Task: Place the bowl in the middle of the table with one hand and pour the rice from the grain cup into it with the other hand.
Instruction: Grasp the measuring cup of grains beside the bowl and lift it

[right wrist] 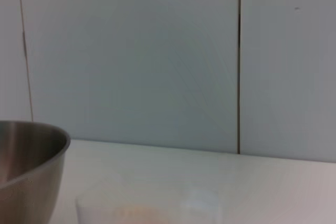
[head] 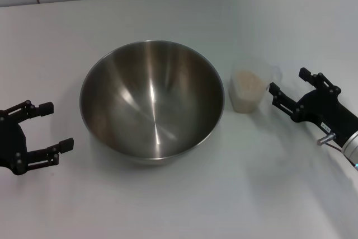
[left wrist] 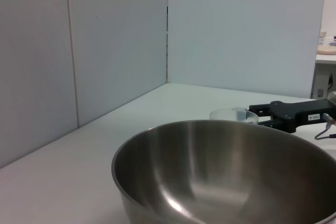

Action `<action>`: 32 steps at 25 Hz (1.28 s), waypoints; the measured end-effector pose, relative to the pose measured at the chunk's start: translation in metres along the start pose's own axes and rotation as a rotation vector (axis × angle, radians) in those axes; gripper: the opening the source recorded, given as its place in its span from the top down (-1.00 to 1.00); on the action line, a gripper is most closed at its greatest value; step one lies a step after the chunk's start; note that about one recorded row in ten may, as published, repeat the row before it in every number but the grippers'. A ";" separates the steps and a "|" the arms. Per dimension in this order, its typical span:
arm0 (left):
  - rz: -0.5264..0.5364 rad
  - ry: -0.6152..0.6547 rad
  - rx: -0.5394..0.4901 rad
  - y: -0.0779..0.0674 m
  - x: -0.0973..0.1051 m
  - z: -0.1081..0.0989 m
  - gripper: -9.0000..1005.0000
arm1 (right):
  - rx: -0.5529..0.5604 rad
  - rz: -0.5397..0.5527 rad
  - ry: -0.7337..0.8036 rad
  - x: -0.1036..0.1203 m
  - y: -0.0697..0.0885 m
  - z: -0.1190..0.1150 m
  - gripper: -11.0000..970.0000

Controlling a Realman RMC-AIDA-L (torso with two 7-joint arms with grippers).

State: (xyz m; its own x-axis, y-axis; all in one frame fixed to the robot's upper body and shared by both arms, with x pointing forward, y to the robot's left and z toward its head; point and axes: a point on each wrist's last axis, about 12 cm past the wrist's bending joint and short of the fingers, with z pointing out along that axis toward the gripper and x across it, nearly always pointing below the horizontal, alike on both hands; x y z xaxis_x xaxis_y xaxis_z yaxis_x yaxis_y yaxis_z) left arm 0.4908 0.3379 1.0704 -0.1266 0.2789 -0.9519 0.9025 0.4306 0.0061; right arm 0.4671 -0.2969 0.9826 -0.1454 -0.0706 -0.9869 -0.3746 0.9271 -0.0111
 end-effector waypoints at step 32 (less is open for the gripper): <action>0.001 0.011 0.015 0.000 0.000 0.002 -0.72 | 0.023 0.008 -0.023 -0.008 -0.004 0.013 -0.50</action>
State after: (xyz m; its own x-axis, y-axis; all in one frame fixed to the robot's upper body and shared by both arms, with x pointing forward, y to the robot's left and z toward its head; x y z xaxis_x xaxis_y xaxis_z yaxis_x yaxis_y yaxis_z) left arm 0.4912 0.3364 1.0696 -0.1298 0.2887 -0.9486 0.9089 0.4170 0.0025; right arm 0.4818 -0.2947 0.9885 -0.1269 -0.0551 -0.9904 -0.3525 0.9358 -0.0069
